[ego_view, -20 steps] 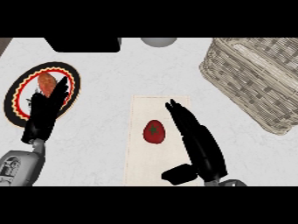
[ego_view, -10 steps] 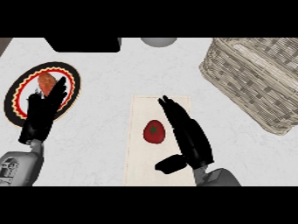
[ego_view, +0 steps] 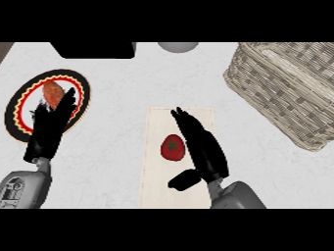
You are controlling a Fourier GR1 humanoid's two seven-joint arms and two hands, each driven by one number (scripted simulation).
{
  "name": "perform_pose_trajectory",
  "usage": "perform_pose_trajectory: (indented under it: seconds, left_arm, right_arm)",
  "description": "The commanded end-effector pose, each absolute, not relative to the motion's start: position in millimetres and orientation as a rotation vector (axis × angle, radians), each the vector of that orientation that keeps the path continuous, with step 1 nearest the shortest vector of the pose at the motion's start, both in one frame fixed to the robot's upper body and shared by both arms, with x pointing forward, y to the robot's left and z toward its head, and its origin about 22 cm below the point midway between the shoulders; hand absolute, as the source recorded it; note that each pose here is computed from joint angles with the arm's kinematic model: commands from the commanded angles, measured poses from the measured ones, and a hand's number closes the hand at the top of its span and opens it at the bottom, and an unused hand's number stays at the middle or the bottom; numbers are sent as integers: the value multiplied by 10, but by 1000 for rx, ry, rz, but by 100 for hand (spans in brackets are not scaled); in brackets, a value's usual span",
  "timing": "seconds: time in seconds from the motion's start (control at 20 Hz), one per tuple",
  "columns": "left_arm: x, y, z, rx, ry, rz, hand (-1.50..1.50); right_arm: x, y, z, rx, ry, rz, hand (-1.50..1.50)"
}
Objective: Pick the tomato from the placemat and place it in the basket
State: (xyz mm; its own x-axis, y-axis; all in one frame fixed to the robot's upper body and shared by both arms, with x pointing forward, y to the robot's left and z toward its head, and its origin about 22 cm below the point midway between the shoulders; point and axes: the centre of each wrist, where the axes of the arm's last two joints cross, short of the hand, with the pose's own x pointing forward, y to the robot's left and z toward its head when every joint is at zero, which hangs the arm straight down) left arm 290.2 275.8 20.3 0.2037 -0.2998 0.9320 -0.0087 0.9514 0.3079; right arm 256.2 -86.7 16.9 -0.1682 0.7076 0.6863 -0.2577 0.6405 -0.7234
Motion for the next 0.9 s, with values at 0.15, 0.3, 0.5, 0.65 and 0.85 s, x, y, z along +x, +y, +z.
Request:
perform_pose_trajectory:
  seconds: [0.15,0.3,0.5,0.65,0.85]
  left_arm:
    - [3071,2841,267,273,-1371,-205,0]
    - [2840,2827,254,254,-1347,-219,0]
    - [2917,2811,138,264,-1377,-210,0]
    - [3057,2709,271,264,-1345,-230,0]
    - [3025,2870,222,270,-1358,-210,0]
  right_arm:
    - [2512,-864,-17,-381,-1513,876,-150]
    - [2750,-897,-3,-381,-1507,870,-150]
    - [2504,-750,-215,-388,-1501,913,-150]
    - [2764,-720,0,-437,-1527,982,150]
    - [2652,-635,-168,-533,-1585,1018,150]
